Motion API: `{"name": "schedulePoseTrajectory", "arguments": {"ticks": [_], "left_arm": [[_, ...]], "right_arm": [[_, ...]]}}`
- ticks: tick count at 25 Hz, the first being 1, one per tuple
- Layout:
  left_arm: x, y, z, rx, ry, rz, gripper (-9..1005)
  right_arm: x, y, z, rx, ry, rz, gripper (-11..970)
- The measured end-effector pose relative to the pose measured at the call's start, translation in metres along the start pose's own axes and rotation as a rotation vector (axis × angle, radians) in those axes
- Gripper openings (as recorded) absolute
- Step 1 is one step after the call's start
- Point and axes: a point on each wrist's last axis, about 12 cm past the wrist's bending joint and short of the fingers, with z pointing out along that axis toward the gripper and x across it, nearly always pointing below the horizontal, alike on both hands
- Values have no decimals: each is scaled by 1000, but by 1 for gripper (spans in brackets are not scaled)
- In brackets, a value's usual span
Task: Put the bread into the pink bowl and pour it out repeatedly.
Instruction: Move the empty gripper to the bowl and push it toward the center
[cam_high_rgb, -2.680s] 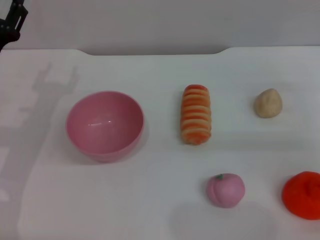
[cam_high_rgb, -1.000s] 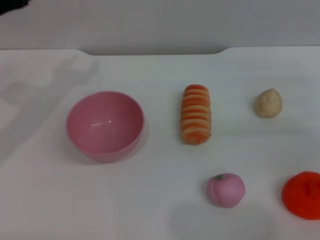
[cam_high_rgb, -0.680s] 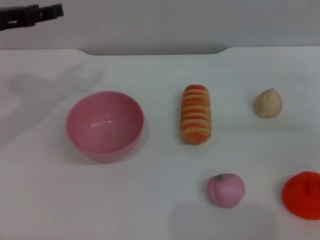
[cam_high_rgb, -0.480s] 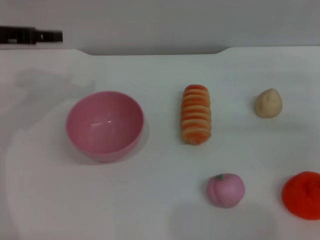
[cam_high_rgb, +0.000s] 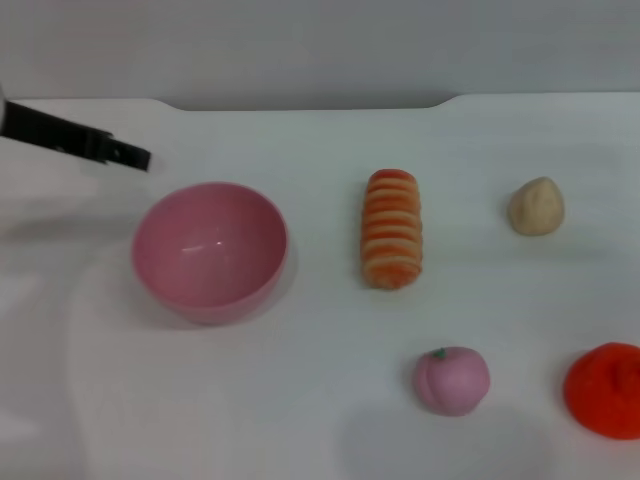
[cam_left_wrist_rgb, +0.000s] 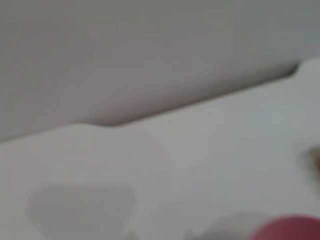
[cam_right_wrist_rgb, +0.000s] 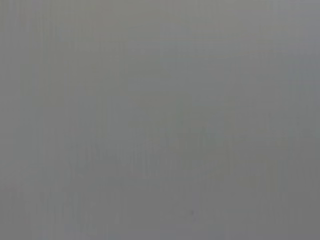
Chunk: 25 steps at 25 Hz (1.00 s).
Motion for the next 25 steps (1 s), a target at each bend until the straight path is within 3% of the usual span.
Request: {"name": "schedulePoseTrajectory", "arguments": {"ticks": [7, 25], "left_arm": [[9, -12, 9, 34, 37, 5, 721], [34, -3, 31, 32, 75, -77, 715]], "right_arm": [[0, 4, 2, -18, 1, -4, 539], [3, 14, 0, -76, 13, -23, 538]]}}
